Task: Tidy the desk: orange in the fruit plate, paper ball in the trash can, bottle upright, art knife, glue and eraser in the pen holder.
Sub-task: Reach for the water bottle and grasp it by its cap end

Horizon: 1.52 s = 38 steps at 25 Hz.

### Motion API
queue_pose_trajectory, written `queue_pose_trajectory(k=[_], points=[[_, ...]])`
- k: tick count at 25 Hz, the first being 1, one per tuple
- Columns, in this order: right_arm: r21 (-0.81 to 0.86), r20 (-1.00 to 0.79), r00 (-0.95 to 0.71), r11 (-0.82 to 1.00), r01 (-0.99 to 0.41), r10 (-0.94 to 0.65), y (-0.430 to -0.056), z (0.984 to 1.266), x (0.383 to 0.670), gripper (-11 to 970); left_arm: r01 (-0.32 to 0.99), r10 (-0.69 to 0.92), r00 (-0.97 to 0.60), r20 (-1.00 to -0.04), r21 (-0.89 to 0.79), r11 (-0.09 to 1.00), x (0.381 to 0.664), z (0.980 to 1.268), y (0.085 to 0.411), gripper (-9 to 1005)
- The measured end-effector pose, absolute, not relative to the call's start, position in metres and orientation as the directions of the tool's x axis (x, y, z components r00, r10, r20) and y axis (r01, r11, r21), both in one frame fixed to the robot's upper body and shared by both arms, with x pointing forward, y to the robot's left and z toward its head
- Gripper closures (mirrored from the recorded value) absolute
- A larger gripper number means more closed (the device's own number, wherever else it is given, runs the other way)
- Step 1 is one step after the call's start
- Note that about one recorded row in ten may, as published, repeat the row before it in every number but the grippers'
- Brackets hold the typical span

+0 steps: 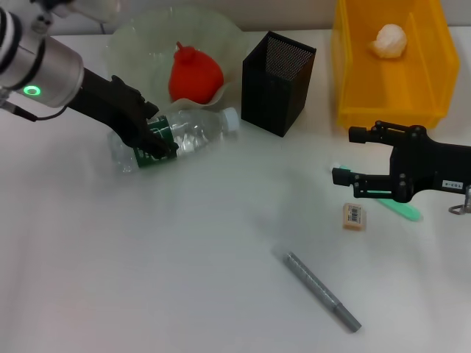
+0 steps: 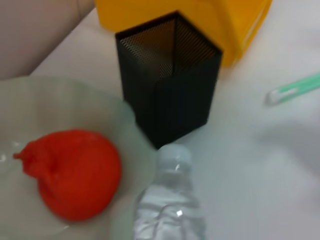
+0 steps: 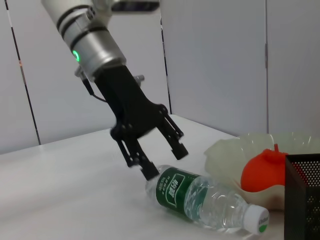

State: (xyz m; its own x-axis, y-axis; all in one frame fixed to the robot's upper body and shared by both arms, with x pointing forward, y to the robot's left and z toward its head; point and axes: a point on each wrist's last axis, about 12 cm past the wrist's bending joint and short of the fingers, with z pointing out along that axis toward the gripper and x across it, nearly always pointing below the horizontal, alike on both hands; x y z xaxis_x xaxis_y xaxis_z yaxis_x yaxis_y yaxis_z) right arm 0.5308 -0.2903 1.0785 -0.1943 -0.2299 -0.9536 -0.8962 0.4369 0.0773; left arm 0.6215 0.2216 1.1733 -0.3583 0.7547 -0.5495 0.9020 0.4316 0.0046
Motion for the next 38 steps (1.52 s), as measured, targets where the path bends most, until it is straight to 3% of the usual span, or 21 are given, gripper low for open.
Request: queue_pose_trajectory(k=[19, 38], points=[[0.091, -0.953, -0.207, 0.445, -0.891, -0.219, -0.292, 1.079, 0.531, 140, 0.894, 0.825, -0.306, -0.475, 0.155, 0.42, 0.631, 1.148, 0.215, 198], [0.103, -0.954, -0.213, 0.437, -0.893, -0.21, -0.29, 1.08, 0.531, 140, 0.94, 0.838, -0.232, -0.493, 0.108, 0.324, 0.623, 1.142, 0.187, 198]])
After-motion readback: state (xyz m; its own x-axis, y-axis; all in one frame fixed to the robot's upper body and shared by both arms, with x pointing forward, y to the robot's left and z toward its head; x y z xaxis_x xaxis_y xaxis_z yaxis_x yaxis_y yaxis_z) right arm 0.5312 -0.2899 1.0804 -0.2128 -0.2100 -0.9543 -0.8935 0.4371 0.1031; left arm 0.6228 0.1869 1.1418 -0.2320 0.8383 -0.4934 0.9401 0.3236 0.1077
